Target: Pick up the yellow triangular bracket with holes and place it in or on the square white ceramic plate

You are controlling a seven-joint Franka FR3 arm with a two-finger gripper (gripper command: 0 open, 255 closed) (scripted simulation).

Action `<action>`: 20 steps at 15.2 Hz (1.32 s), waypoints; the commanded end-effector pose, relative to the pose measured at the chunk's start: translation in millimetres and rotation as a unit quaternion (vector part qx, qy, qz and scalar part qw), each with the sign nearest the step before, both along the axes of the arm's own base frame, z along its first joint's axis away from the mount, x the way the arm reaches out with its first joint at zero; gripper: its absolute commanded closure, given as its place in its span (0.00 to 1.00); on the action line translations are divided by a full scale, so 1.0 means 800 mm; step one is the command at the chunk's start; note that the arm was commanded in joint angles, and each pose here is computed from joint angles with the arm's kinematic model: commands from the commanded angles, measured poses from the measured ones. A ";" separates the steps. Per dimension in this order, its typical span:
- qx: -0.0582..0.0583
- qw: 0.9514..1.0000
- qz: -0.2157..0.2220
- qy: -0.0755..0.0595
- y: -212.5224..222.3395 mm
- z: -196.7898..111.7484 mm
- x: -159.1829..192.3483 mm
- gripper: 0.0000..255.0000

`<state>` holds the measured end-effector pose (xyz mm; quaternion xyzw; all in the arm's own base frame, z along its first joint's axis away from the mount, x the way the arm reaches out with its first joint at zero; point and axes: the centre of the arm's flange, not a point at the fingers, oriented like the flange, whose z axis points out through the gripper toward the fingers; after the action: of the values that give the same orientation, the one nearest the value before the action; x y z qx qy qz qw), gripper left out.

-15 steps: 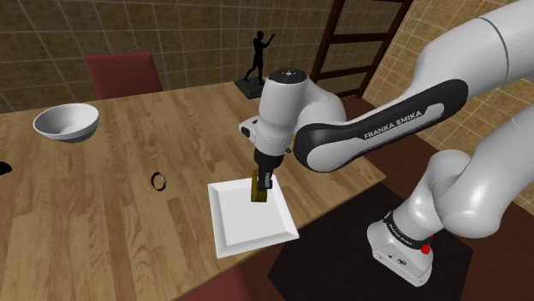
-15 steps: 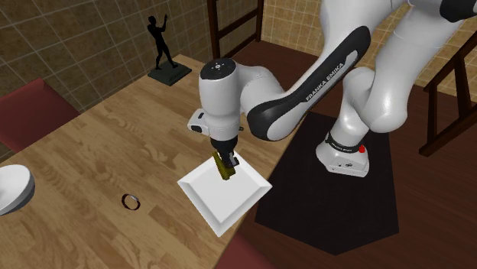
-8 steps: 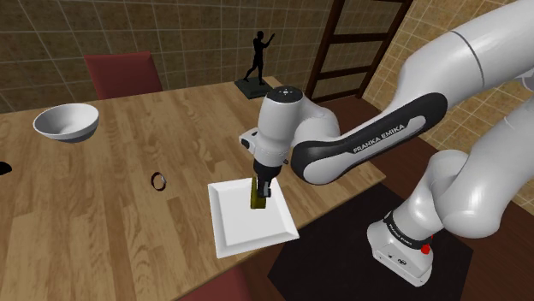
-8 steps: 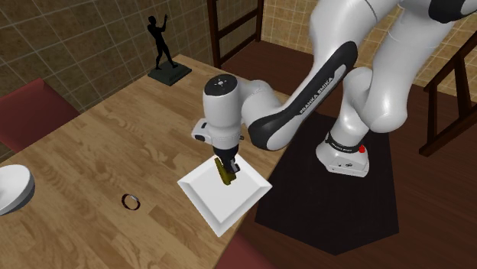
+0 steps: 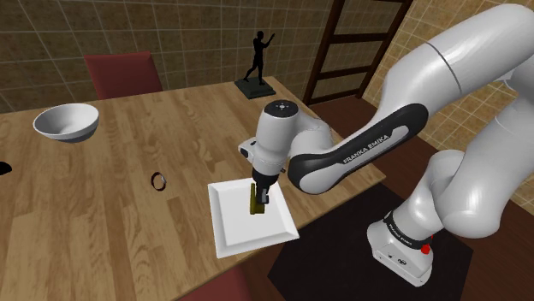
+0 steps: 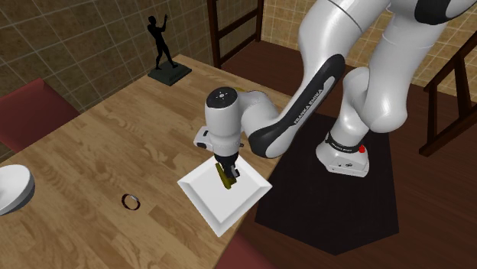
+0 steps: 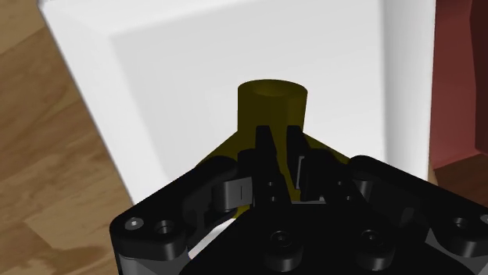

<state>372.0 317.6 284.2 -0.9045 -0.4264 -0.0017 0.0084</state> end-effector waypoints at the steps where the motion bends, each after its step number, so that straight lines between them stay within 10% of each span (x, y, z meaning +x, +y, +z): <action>1: 0.000 1.000 0.000 0.000 0.001 -0.001 0.001 1.00; 5: 0.000 1.000 0.000 0.000 0.001 -0.001 0.001 1.00; 6: 0.000 1.000 0.000 0.000 0.001 -0.001 0.001 0.00; 20: 0.000 1.000 0.000 0.000 0.000 0.061 0.001 0.00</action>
<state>372.7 317.3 332.9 -0.9045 -0.4264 -0.0021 0.0085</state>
